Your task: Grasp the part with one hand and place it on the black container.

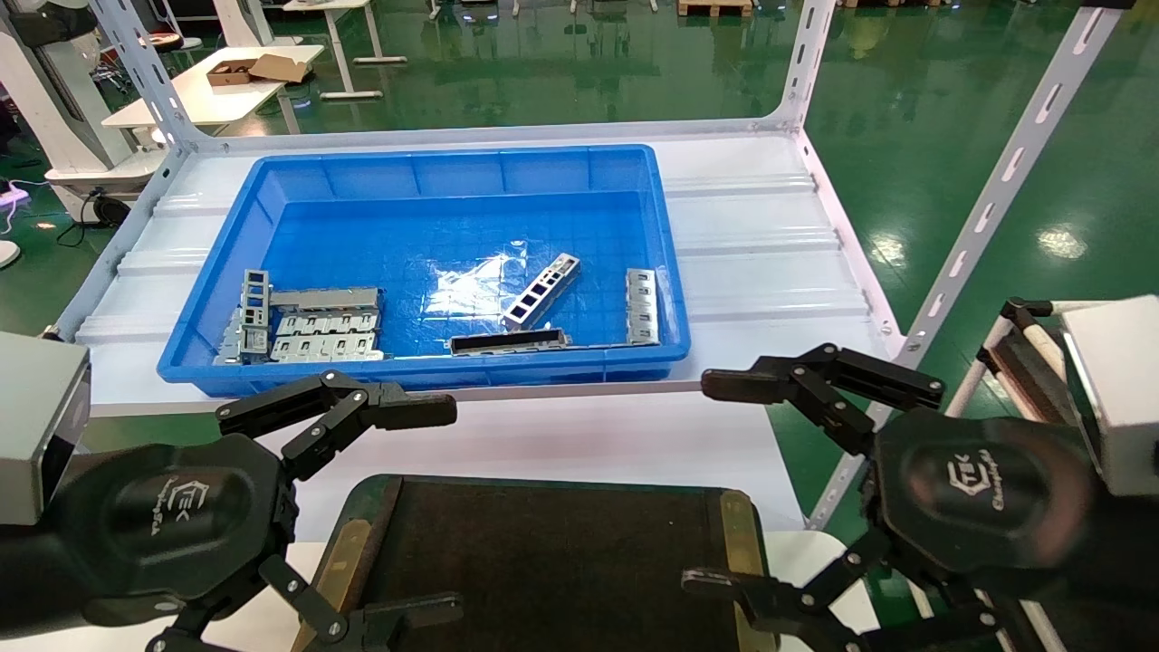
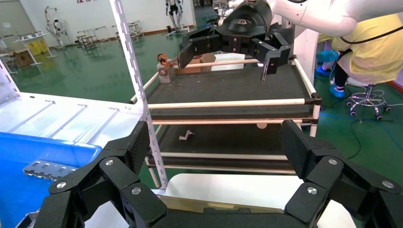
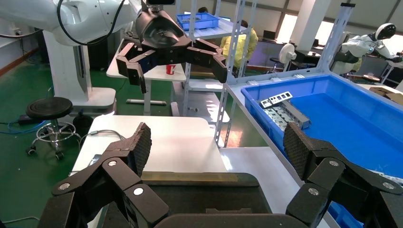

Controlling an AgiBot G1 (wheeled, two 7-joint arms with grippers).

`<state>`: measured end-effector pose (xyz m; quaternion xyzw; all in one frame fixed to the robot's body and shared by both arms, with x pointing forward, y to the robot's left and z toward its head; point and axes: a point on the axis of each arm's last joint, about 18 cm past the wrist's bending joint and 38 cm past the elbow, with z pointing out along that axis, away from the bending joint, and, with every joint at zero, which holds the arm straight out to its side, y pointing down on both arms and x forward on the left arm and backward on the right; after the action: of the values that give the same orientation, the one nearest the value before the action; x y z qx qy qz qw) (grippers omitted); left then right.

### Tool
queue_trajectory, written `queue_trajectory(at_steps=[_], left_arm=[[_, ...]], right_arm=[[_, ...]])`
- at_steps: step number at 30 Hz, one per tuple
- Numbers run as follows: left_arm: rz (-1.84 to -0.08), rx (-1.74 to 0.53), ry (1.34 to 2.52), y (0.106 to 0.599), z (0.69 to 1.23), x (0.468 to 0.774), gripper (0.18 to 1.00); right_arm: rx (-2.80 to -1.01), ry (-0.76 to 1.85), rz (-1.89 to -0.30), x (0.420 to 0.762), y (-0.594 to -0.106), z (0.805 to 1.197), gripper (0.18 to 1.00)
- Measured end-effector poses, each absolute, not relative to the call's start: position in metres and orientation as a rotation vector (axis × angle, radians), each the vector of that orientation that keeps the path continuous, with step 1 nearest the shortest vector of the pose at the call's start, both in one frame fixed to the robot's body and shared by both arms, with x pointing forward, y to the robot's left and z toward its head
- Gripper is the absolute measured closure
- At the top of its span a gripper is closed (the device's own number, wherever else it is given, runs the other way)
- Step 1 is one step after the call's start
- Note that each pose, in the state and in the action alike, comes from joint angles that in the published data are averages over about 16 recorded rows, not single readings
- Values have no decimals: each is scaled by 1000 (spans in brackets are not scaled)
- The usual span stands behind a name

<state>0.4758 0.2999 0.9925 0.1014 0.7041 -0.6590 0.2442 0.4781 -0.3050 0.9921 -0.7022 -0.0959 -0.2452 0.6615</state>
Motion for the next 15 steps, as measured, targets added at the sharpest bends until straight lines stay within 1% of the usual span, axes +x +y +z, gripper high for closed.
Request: queue_trajectory(at_steps=[15], left_arm=[[-1799,277,1924,300,992,476,184]], right_arm=[[-1590,-222,-553,477,-304,992,178]])
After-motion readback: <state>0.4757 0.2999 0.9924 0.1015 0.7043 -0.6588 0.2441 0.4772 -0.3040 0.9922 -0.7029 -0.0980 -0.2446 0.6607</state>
